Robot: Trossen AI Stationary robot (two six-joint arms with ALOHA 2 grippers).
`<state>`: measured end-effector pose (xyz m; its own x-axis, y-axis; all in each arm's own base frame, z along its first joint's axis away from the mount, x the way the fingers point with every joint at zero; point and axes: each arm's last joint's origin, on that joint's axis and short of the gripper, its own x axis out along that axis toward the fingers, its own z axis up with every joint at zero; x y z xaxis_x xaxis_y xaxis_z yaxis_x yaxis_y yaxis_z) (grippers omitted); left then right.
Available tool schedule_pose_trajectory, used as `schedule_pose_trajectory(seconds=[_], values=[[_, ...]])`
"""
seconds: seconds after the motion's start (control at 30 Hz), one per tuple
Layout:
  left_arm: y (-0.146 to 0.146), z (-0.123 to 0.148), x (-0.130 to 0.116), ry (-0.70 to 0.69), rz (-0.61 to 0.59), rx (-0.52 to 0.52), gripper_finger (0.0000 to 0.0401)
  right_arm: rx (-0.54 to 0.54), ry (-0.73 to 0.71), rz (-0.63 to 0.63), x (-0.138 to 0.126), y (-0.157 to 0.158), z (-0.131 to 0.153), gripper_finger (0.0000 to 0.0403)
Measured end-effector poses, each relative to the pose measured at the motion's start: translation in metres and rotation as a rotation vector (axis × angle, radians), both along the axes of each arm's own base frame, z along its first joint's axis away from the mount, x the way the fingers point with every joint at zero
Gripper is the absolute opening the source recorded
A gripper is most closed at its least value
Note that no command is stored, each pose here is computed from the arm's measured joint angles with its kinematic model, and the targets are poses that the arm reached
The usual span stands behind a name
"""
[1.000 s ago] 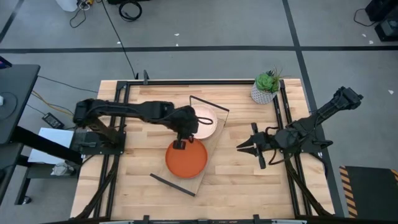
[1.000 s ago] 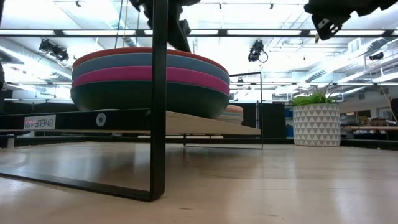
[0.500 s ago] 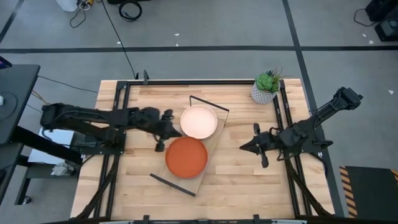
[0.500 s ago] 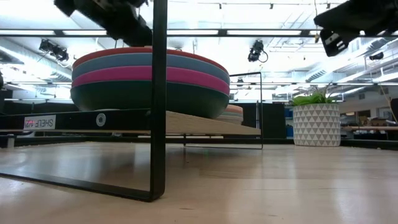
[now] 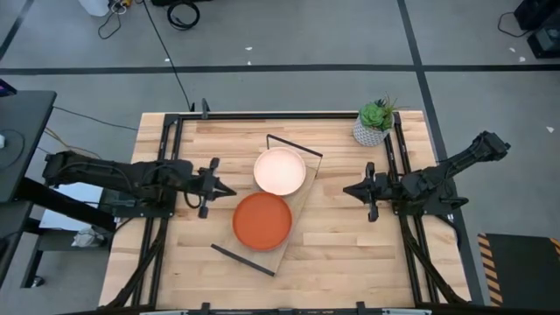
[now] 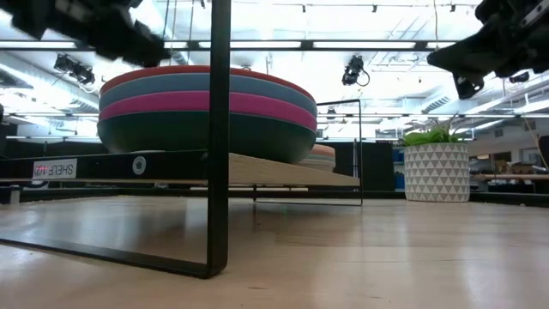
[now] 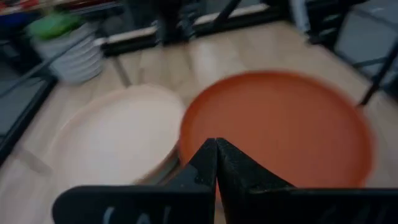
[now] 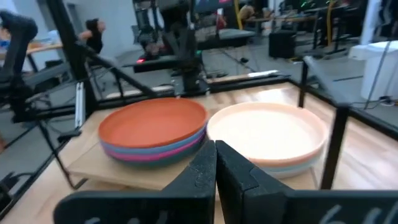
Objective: Place and stack plates onto a shelf
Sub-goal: Return to Home Position
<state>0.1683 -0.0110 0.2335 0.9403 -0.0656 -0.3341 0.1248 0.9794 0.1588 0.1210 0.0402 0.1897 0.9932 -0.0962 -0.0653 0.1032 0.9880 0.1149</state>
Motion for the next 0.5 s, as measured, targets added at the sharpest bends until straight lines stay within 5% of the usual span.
schedule_pose_trajectory(seconds=[0.5], values=[[0.006, -0.042, -0.042, -0.151, 0.135, -0.085, 0.0012, 0.021, -0.013, -0.154, -0.015, -0.015, 0.002, 0.0010]])
